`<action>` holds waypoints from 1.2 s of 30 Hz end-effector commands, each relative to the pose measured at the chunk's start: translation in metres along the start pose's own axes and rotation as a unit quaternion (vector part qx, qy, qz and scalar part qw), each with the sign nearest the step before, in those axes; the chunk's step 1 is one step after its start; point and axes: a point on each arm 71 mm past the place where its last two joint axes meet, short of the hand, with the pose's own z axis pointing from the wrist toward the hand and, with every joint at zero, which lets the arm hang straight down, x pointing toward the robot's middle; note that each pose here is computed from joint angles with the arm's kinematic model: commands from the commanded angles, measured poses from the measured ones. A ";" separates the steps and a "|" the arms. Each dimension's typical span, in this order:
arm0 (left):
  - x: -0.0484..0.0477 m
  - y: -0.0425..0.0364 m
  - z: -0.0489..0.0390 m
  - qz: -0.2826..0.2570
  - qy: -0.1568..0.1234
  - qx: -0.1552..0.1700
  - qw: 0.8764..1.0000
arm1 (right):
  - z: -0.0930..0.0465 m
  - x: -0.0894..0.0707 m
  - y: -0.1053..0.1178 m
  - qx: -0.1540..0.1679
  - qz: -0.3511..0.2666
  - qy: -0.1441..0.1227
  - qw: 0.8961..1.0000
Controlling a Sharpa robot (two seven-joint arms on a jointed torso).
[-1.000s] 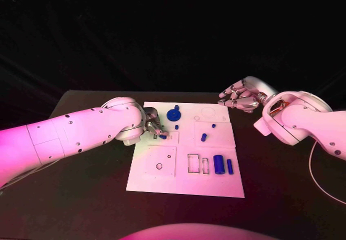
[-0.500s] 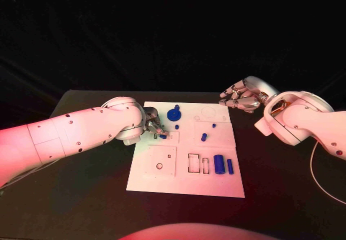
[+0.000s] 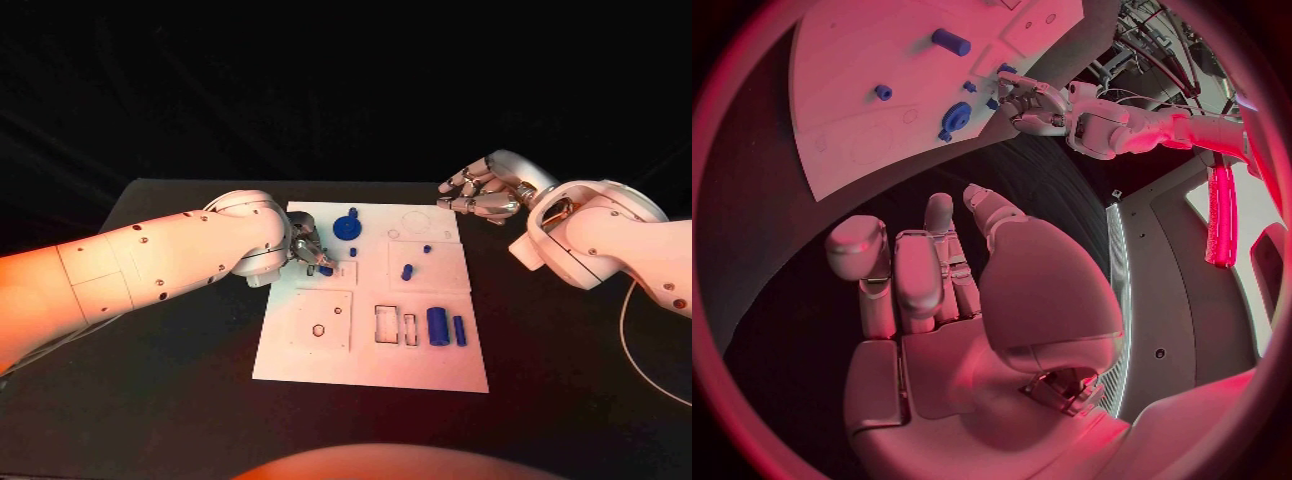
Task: Assemble the parts on the task board
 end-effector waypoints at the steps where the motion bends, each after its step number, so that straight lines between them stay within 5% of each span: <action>1: 0.0119 -0.0007 0.0018 0.014 0.037 -0.005 0.999 | 0.000 0.002 0.003 -0.007 0.005 0.003 1.000; 36: 0.0085 0.0006 0.0059 0.017 0.032 -0.016 0.999 | -0.001 0.005 0.003 0.005 0.035 0.020 0.999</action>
